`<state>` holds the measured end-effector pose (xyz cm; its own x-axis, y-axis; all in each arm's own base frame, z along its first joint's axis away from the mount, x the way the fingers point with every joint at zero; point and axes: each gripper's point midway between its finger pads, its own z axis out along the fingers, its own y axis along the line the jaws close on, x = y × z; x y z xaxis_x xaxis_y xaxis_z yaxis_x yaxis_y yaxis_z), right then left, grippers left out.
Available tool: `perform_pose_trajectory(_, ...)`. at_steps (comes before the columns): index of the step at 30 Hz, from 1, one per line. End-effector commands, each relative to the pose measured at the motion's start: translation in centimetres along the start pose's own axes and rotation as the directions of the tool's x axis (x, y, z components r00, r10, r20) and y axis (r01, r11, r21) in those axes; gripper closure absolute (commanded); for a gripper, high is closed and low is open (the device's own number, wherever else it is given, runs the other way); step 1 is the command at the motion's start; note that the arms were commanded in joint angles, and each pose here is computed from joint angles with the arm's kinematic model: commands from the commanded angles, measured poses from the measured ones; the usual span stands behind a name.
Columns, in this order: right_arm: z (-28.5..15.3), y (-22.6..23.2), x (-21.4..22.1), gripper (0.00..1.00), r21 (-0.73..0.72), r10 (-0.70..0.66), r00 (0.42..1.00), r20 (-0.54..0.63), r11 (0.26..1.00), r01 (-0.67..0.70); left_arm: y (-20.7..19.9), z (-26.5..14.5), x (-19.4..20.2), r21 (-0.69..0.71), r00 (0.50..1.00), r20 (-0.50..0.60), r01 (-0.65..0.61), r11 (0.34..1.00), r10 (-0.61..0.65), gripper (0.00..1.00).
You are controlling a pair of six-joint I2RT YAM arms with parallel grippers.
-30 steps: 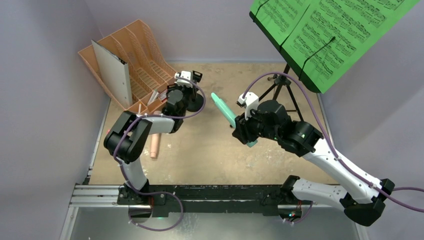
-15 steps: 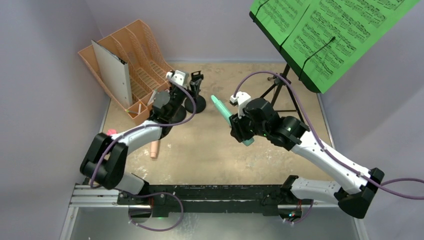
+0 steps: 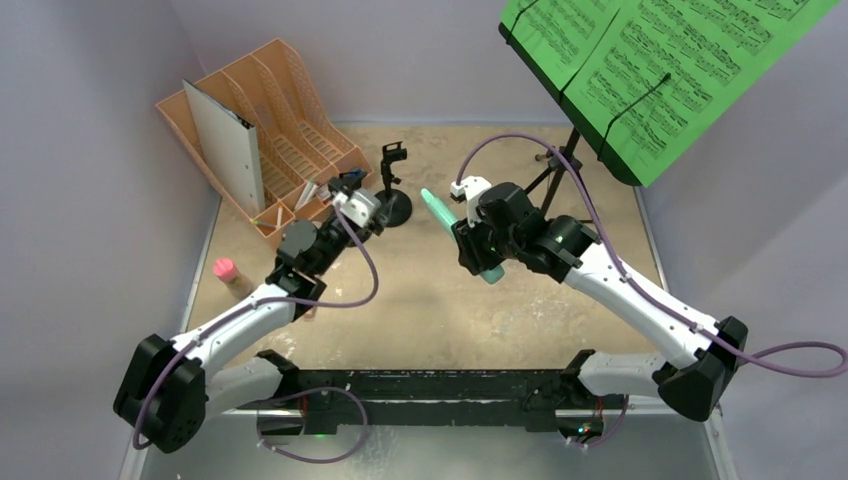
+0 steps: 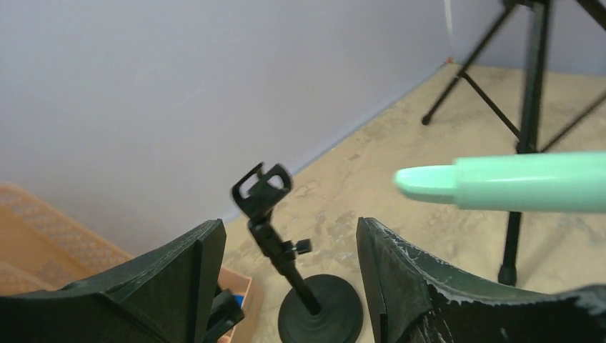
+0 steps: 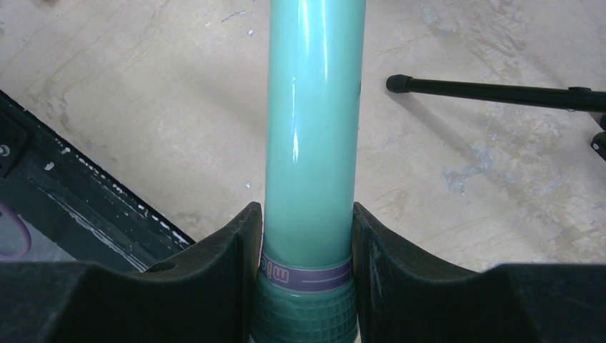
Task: Pack up the instrument practice props
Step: Place the microphone at the center of the board.
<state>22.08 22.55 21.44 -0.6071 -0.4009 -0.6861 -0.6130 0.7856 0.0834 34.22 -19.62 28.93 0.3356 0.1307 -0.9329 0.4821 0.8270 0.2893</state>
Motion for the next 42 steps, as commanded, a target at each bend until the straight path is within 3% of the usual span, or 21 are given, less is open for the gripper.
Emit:
perform_pose_trajectory(1,-0.6,0.8,-1.3,1.0,-0.053,-0.033,0.999,0.016,0.998,0.034,-4.2,-1.1,-0.2,0.18,0.963,0.045,-0.271,0.946,0.267,0.29)
perform_pose_trajectory(7,-0.3,1.8,-1.5,1.0,-0.109,-0.062,0.998,-0.005,0.992,0.061,-7.5,-2.3,0.7,0.275,0.895,0.101,-0.446,0.852,0.435,0.25)
perform_pose_trajectory(16,-0.5,3.5,-1.5,1.0,-0.212,-0.1,0.995,-0.02,0.973,0.094,-10.9,-2.6,1.8,0.365,0.851,0.15,-0.521,0.772,0.503,0.23)
perform_pose_trajectory(24,-0.1,4.1,-0.9,1.0,-0.254,-0.123,0.992,-0.039,0.961,0.109,-12.7,-2.7,1.7,0.375,0.78,0.201,-0.62,0.689,0.592,0.23)
perform_pose_trajectory(31,0.3,5.3,0.0,1.0,-0.325,-0.145,0.987,-0.071,0.939,0.114,-15.1,-3.4,3.4,0.44,0.74,0.181,-0.65,0.619,0.648,0.28)
perform_pose_trajectory(38,0.7,6.4,0.8,1.0,-0.36,-0.172,0.98,-0.102,0.925,0.124,-14.4,-3.5,4.3,0.402,0.602,0.123,-0.757,0.515,0.789,0.32)
perform_pose_trajectory(42,1.0,6.8,1.0,1.0,-0.374,-0.179,0.977,-0.115,0.919,0.124,-14.6,-3.8,3.3,0.38,0.573,0.133,-0.783,0.492,0.809,0.36)
